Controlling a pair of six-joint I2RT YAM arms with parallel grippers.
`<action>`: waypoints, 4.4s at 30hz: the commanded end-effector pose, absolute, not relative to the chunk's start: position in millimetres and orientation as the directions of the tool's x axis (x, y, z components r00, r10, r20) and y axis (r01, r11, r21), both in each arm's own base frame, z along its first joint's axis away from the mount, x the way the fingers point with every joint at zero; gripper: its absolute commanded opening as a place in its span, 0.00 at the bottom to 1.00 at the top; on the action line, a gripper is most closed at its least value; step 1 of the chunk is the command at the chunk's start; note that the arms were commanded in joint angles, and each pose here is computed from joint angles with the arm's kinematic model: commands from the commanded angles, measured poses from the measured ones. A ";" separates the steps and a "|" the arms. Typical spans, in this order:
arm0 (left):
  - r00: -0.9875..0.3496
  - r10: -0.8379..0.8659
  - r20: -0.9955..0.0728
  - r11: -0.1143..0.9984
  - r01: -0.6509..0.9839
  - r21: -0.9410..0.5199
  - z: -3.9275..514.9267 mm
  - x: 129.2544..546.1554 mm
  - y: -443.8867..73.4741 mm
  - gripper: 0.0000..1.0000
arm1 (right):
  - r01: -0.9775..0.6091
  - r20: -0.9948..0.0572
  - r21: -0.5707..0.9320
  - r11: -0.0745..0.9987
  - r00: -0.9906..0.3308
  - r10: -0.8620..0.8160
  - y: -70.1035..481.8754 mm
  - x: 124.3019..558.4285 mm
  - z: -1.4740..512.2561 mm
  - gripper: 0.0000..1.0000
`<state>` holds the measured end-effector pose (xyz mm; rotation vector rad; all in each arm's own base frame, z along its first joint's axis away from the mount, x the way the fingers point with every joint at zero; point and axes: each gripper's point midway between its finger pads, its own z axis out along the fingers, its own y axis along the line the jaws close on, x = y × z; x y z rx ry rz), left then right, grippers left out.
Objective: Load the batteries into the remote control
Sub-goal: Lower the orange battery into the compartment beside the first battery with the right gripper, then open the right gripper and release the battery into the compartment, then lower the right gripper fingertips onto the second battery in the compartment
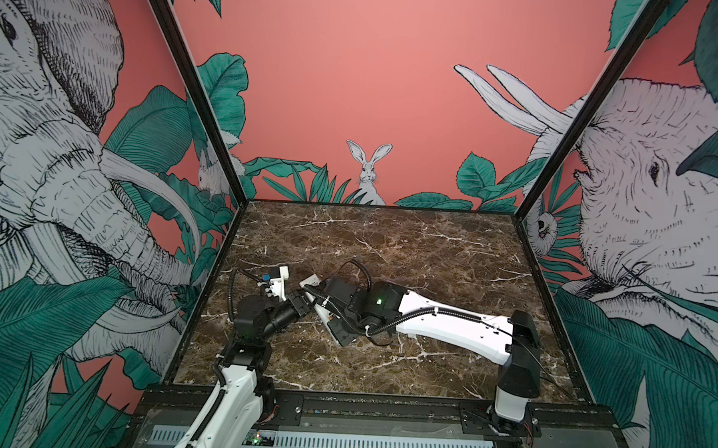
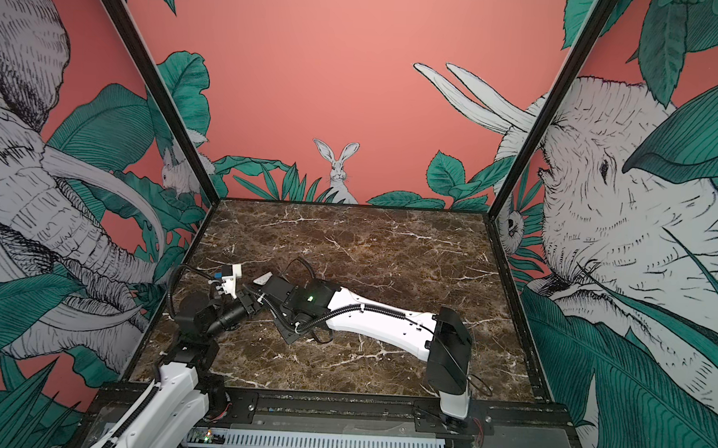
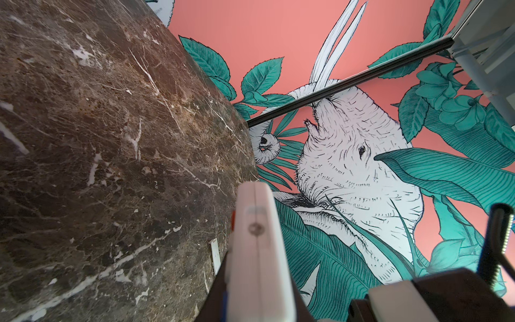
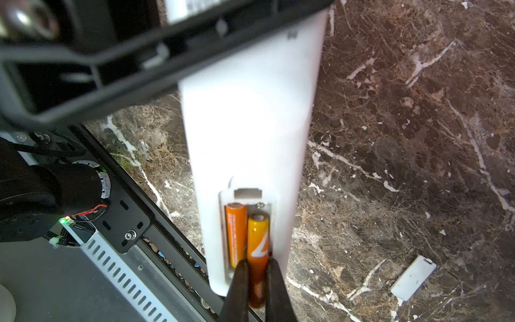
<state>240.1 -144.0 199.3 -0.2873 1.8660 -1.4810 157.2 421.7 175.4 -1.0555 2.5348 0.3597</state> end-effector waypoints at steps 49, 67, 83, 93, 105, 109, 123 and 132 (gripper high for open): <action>-0.703 -0.587 -0.402 0.261 0.306 -0.916 214.2 236.3 -145.5 0.00 | -0.751 -0.560 0.138 0.646 -0.597 -0.574 435.7 155.6 214.1 0.31; -0.751 -0.477 -0.456 0.256 0.377 -0.890 231.2 233.8 -160.1 0.00 | -0.947 -0.679 -0.166 0.277 -0.094 -0.728 375.7 132.5 280.7 0.45; -0.795 -0.358 -0.489 0.216 0.439 -0.872 244.3 220.6 -172.4 0.00 | -0.953 -0.622 -0.289 -0.090 0.259 -0.740 397.3 110.9 262.4 0.49; -0.802 -0.340 -0.490 0.204 0.446 -0.872 246.6 219.9 -174.6 0.00 | -0.947 -0.616 -0.281 -0.154 0.301 -0.728 412.8 106.8 256.0 0.34; -0.805 -0.336 -0.488 0.198 0.446 -0.873 248.5 219.4 -175.0 0.00 | -0.939 -0.579 -0.266 -0.219 0.337 -0.743 414.1 101.3 244.4 0.33; -0.805 -0.337 -0.488 0.197 0.447 -0.873 249.7 219.5 -175.0 0.00 | -0.937 -0.562 -0.268 -0.222 0.339 -0.754 411.2 102.4 238.4 0.34; -0.805 -0.334 -0.490 0.196 0.449 -0.872 251.6 218.5 -175.5 0.00 | -0.934 -0.506 -0.263 -0.239 0.345 -0.791 415.1 107.3 213.1 0.34; -0.806 -0.335 -0.488 0.195 0.447 -0.873 251.8 218.6 -175.3 0.00 | -0.931 -0.488 -0.285 -0.229 0.347 -0.801 414.5 112.7 204.6 0.32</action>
